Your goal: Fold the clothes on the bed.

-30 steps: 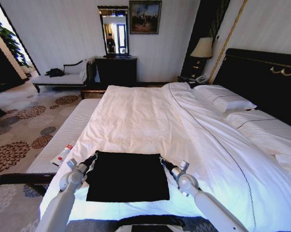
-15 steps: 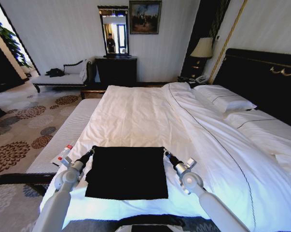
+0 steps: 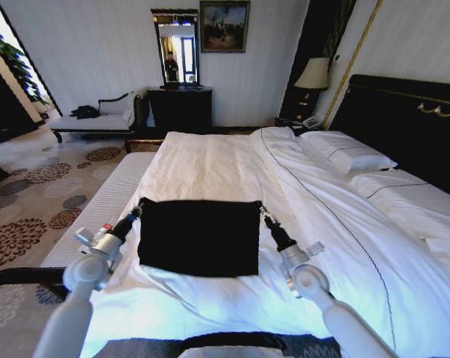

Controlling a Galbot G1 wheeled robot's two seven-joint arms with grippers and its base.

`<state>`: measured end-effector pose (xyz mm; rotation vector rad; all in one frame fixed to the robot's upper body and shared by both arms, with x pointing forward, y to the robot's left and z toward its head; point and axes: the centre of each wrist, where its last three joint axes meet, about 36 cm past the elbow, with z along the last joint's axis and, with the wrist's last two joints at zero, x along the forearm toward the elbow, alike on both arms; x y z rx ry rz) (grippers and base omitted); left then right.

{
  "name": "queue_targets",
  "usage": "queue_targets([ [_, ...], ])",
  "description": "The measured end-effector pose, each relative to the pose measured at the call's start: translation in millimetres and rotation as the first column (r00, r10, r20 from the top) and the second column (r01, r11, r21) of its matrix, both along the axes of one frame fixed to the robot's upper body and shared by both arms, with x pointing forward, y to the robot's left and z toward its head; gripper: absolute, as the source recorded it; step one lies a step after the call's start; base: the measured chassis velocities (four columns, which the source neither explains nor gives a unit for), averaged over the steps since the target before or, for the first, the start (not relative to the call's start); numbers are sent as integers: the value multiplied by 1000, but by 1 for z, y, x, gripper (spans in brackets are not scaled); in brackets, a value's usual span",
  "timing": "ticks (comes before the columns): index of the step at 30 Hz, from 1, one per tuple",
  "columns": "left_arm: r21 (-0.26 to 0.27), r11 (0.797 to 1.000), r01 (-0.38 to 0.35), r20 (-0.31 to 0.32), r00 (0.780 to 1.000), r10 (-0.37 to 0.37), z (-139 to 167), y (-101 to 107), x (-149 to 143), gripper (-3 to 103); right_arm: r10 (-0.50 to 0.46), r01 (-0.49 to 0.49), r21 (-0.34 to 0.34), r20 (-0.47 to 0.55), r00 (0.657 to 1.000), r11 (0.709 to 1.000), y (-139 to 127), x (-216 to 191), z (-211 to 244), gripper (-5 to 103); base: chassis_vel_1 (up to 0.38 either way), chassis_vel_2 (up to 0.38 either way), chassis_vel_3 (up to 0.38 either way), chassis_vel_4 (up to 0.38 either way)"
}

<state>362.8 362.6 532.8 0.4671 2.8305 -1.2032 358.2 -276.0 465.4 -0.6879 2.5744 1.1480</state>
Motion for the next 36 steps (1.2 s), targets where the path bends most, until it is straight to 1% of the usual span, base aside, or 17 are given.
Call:
queue_targets([
  [3,-6,1000,24,59,998,-24,30,-4,-20,1,-22,20,19,78,997,1000,-7,-13,33,0,0,0,0,0],
  [6,-3,999,36,85,996,-36,41,-7,-30,1,-34,32,20,112,993,999,-11,-21,46,0,0,0,0,0],
  [10,-2,999,55,145,988,-54,70,-12,-61,1,-72,70,22,194,978,997,-17,-51,86,0,0,0,0,0],
  [15,11,998,55,177,983,-56,87,-18,-84,1,-111,111,14,244,963,994,-17,-74,116,0,0,0,0,0],
  [19,-4,999,42,147,988,-41,91,-22,-96,1,-248,249,-6,88,965,968,-24,-80,129,0,0,0,0,0],
  [20,-4,999,42,147,988,-41,91,-22,-96,1,-248,249,-6,88,965,968,-24,-80,129,0,0,0,0,0],
  [22,9,999,54,105,993,-54,84,-31,-91,1,-279,279,-20,-21,960,960,-18,-74,134,0,0,0,0,0],
  [23,12,998,55,74,996,-56,76,-32,-82,1,-256,254,-36,-75,964,967,-9,-70,132,0,0,0,0,0],
  [24,12,998,55,74,996,-56,76,-32,-82,1,-256,254,-36,-75,964,967,-9,-70,132,0,0,0,0,0],
  [27,4,999,53,-26,998,-53,46,-25,-46,1,-225,206,-104,-229,947,973,-2,-44,110,0,0,0,0,0],
  [28,8,999,47,-62,997,-47,32,-21,-28,1,-219,190,-123,-298,929,974,-3,-29,95,0,0,0,0,0],
  [29,23,999,31,-131,991,-28,3,-14,7,1,-202,153,-147,-420,885,977,-3,2,61,0,0,0,0,0],
  [30,23,999,31,-131,991,-28,3,-14,7,1,-202,153,-147,-420,885,977,-3,2,61,0,0,0,0,0],
  [32,57,998,23,-247,969,-8,-53,-14,63,1,-208,128,-182,-542,814,975,0,58,8,0,0,0,0,0],
  [34,94,996,10,-336,942,22,-104,-18,112,1,-214,89,-229,-611,762,969,12,105,-46,0,0,0,0,0],
  [35,94,996,10,-336,942,22,-104,-18,112,1,-214,89,-229,-611,762,969,12,105,-46,0,0,0,0,0],
  [36,109,994,5,-364,931,35,-124,-20,133,1,-218,71,-253,-619,755,965,18,128,-68,0,0,0,0,0],
])
